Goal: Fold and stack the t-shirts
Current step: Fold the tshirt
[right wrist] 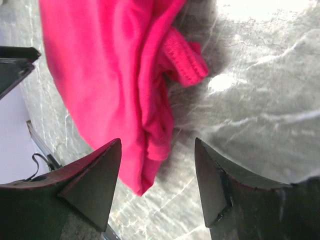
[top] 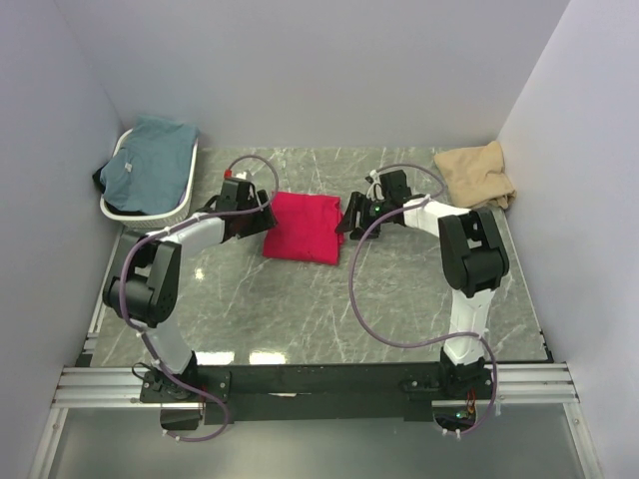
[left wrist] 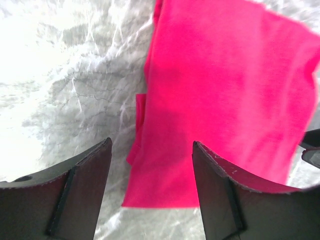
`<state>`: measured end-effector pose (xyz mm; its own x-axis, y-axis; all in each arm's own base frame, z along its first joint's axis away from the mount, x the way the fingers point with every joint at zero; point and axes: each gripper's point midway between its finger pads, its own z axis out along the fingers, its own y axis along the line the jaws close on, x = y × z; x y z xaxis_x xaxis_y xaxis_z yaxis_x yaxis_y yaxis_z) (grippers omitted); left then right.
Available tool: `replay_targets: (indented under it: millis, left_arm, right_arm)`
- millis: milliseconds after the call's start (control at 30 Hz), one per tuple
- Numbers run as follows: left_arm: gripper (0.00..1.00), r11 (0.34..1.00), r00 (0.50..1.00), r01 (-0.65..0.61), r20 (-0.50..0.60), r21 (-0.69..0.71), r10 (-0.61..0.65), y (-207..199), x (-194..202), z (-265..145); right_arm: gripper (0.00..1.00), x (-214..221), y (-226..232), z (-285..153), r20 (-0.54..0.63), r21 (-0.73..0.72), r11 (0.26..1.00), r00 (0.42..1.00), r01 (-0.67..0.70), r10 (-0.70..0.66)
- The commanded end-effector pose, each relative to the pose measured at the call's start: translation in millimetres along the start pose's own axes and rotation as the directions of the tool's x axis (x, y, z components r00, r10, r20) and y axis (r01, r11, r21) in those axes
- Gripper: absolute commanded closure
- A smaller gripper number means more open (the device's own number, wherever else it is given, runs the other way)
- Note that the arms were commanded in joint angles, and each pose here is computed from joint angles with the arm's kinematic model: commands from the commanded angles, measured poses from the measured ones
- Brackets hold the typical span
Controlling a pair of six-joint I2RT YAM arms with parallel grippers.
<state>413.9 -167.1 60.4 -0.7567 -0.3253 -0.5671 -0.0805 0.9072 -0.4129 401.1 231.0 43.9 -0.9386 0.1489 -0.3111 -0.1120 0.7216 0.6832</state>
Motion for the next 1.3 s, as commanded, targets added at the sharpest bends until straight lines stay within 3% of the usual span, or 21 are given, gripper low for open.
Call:
replay_targets:
  millis: [0, 433, 667, 1000, 1267]
  left_arm:
    - [0.29, 0.999, 0.996, -0.029, 0.087, 0.016, 0.028, -14, -30, -25]
    - [0.28, 0.999, 0.983, -0.029, 0.182, 0.018, 0.026, -26, -59, -76]
    - [0.28, 0.995, 0.974, -0.042, 0.225, 0.088, 0.021, -49, -78, -110]
    - [0.21, 0.989, 0.948, -0.07, 0.317, 0.13, 0.025, -64, -101, -156]
    - [0.18, 0.991, 0.929, -0.069, 0.369, 0.115, 0.022, -61, -107, -178]
  right_arm:
    - [0.32, -19, 21, -23, 0.066, -0.002, 0.998, 0.996, 0.063, -0.063]
    - [0.3, -8, 17, -11, 0.057, -0.041, 0.999, 0.998, -0.017, 0.019]
    - [0.3, -21, 29, -35, 0.121, 0.156, 0.984, 0.987, 0.084, -0.104]
    - [0.29, -33, 58, -69, 0.206, 0.245, 0.959, 0.959, 0.141, -0.194]
    - [0.27, -18, 52, -61, 0.192, 0.212, 0.97, 0.968, 0.12, -0.162]
